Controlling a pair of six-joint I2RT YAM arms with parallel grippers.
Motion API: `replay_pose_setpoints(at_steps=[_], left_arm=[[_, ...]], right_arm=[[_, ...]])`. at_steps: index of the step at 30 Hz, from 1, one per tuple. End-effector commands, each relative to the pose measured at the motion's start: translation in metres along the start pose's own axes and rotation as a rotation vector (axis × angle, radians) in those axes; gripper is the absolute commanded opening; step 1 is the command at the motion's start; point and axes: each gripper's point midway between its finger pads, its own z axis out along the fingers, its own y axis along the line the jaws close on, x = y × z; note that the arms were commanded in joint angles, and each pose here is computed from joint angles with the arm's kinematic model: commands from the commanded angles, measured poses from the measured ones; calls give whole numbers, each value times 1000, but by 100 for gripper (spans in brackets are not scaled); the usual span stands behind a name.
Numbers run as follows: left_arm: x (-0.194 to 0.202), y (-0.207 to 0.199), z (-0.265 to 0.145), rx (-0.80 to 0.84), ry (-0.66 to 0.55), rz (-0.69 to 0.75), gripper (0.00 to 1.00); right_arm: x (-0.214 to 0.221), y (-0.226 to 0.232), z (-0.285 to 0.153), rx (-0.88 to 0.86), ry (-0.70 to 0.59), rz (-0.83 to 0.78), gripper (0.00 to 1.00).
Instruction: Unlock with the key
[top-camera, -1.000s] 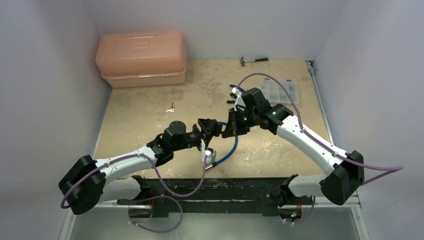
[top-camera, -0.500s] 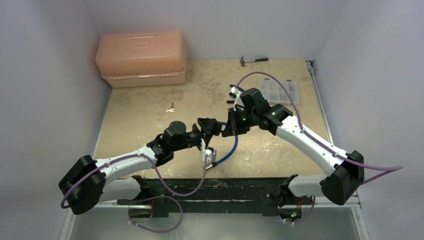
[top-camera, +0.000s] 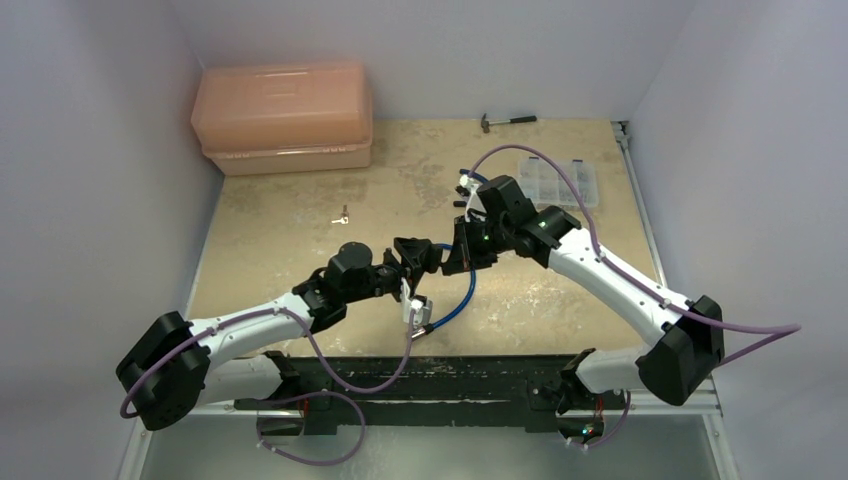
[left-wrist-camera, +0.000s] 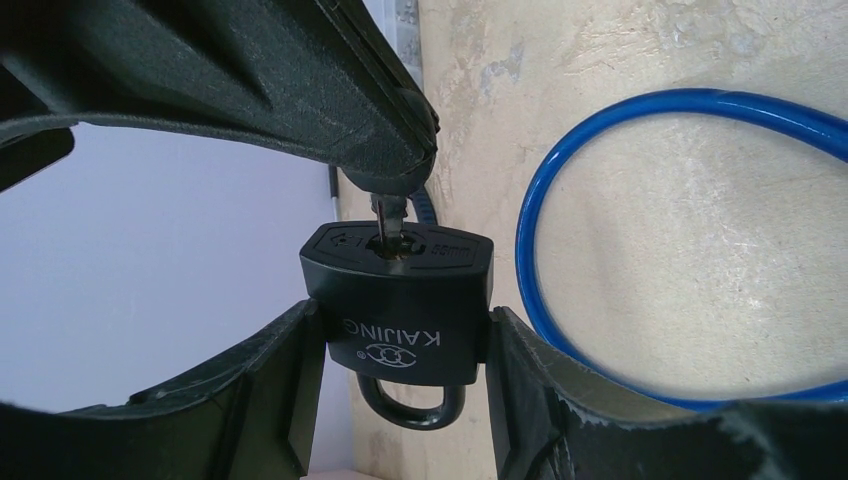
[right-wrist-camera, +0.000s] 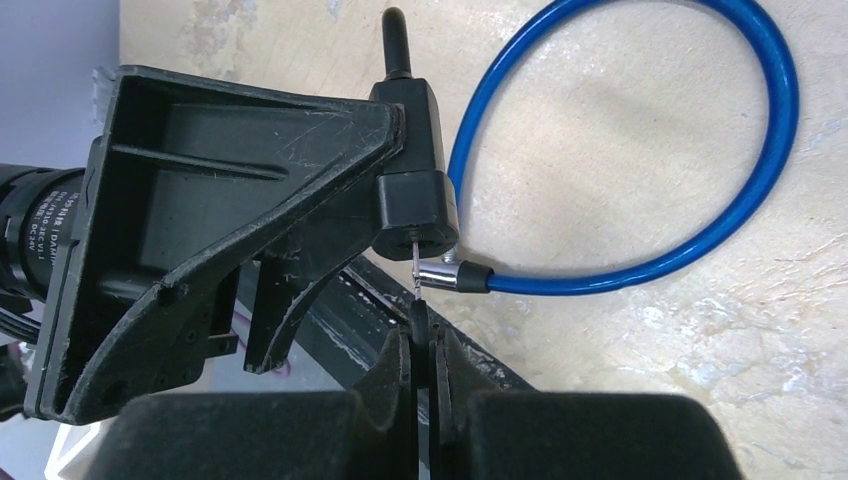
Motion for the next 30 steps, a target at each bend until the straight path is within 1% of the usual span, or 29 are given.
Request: replay_pose_setpoints(at_steps=[1, 3, 7, 10, 18, 23, 26, 30], left_arm=[[-62, 63, -8, -180, -230, 110, 0], [-63, 64, -8, -183, -234, 109, 0], [-68, 68, -9, -217, -258, 80, 0], [-69, 67, -9, -213, -264, 76, 0], [-68, 65, -7, -200, -254, 80, 0], [-68, 64, -7, -196, -253, 80, 0], [-73, 62, -8, -175, -278, 84, 0], [-80, 55, -5, -127, -315, 76, 0]], right_arm=[[-42, -6, -4, 79, -151, -100, 0], [-45, -6, -4, 85, -161, -104, 0], [-41, 1, 2, 37, -134, 14, 0], [-37, 12, 9, -30, -97, 30, 0], [-46, 2, -2, 41, -157, -1, 0], [-43, -2, -2, 54, -154, -10, 0], [-46, -4, -3, 58, -161, -82, 0], [-53, -15, -8, 126, -195, -156, 0]])
